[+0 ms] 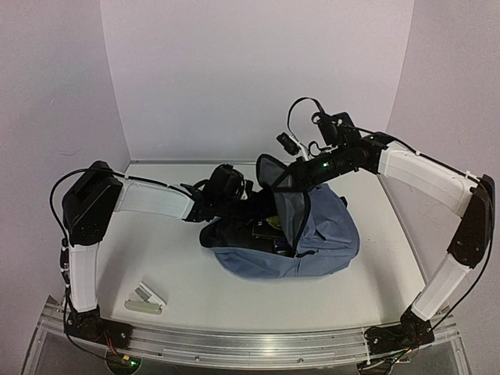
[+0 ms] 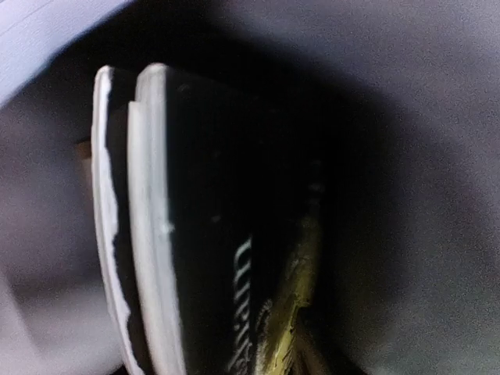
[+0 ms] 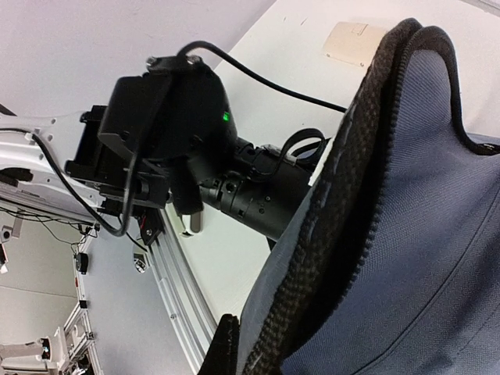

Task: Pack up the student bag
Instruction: Place the stationery in the student bag.

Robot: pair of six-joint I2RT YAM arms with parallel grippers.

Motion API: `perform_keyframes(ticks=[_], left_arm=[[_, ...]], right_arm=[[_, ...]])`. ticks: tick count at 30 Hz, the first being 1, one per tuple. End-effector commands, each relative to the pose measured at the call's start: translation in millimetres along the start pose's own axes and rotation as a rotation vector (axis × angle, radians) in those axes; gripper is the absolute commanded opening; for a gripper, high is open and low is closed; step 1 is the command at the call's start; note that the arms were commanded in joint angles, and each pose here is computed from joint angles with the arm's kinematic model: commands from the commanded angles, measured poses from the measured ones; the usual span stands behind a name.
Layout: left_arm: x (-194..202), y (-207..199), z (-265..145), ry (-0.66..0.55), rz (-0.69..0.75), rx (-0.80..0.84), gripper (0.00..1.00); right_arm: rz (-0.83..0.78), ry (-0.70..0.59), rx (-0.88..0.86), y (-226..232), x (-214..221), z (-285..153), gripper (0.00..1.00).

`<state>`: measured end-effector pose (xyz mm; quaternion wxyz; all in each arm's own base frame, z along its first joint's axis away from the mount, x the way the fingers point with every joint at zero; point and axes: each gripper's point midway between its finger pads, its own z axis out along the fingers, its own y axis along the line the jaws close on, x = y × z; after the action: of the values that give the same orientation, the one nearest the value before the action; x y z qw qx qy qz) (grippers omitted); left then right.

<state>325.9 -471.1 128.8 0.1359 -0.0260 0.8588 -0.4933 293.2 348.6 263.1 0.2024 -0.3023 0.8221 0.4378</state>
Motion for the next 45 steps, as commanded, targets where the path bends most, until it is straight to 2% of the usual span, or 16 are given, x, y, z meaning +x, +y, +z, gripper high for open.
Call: perform_keyframes(ticks=[1, 7, 14, 16, 19, 23, 25, 29, 33, 38, 41, 45], left_arm=[[-2.1, 17.0, -31.1, -0.064, 0.018, -0.133, 0.57], [4.2, 30.9, -48.9, -0.076, 0.017, -0.187, 0.75], [10.2, 37.8, -50.0, -0.059, 0.013, -0.195, 0.74], [11.2, 36.7, -46.4, -0.045, 0.017, -0.186, 0.68], [10.8, 31.0, -39.5, -0.03, 0.03, -0.158, 0.54], [10.7, 27.2, -28.0, -0.007, 0.036, -0.129, 0.3], [8.8, 21.4, -20.9, -0.004, 0.041, -0.094, 0.21], [8.4, 15.0, -6.5, 0.016, 0.037, -0.045, 0.13], [8.9, -1.0, 7.2, 0.036, 0.037, 0.024, 0.11], [19.0, -15.4, 14.5, 0.075, 0.05, 0.1, 0.11], [25.5, -22.1, 3.2, 0.087, 0.075, 0.142, 0.18], [25.9, -13.3, -29.1, 0.056, 0.098, 0.089, 0.47]], right_arm=[[-0.073, -0.072, -0.034, 22.5, -15.1, -21.7, 0.0], [-0.066, -0.069, -0.034, 20.3, -13.0, -22.1, 0.0], [-0.064, -0.07, -0.032, 20.1, -11.2, -24.9, 0.0], [-0.065, -0.071, -0.03, 19.9, -11.6, -25.7, 0.0], [-0.065, -0.072, -0.029, 19.7, -11.6, -26.1, 0.0], [-0.066, -0.073, -0.03, 19.9, -12.2, -26.6, 0.0], [-0.067, -0.074, -0.03, 19.8, -12.9, -26.6, 0.0], [-0.061, -0.069, -0.03, 17.9, -12.1, -24.6, 0.0], [-0.053, -0.059, -0.032, 14.8, -10.7, -20.8, 0.0], [-0.047, -0.051, -0.036, 12.1, -11.5, -16.4, 0.0], [-0.048, -0.047, -0.039, 11.2, -10.6, -14.4, 0.0], [-0.035, -0.02, -0.033, 2.9, -1.8, -6.5, 0.0]])
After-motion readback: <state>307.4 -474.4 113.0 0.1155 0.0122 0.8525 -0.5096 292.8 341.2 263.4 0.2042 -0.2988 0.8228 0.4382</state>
